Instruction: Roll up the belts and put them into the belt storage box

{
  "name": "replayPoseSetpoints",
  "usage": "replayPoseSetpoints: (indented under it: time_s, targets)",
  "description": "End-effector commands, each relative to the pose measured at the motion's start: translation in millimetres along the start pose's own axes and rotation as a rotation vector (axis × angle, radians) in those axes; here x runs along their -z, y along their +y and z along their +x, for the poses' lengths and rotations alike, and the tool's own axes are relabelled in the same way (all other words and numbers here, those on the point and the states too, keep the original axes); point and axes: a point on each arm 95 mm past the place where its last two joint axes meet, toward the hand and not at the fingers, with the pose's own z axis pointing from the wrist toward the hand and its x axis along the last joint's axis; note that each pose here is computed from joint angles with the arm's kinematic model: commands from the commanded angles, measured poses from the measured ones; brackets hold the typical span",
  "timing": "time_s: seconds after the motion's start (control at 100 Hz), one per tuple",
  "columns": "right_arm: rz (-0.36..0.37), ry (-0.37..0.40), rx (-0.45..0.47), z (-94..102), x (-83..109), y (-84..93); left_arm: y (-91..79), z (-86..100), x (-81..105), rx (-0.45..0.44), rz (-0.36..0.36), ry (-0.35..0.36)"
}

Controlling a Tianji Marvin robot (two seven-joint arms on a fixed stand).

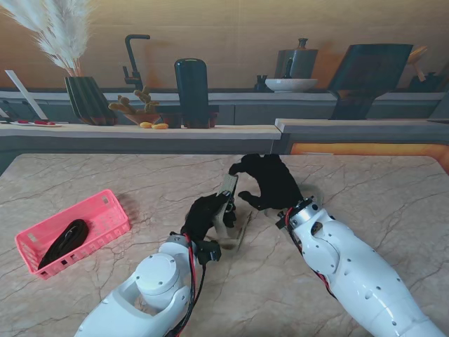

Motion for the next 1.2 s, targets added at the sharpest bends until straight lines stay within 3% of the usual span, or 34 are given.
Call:
replayPoseSetpoints:
  time_s: [0.0, 0.37, 0.81, 0.89, 1.19]
  targets:
    - [-0.001, 0.018, -0.001, 3.3, -4.1, -0.2, 7.1, 2.4, 0.9, 0.025, -0.017, -0.002]
    - [0.024, 0.025, -0.005, 1.5, -10.0, -11.3, 12.6, 3.9, 5.0, 0.083, -0.053, -0.011]
    - [0.019, 0.016, -0.03, 2.5, -11.9, -16.6, 14.7, 1.1, 5.2, 0.082, -0.08, -0.017]
    - [0.014, 0.006, -0.031, 2.6, -11.5, -17.5, 12.9, 0.4, 3.9, 0.04, -0.085, 0.003]
    - [-0.025, -0.049, -0.042, 5.8, -6.4, -14.6, -2.2, 3.5, 1.3, -0.247, -0.055, 0.161]
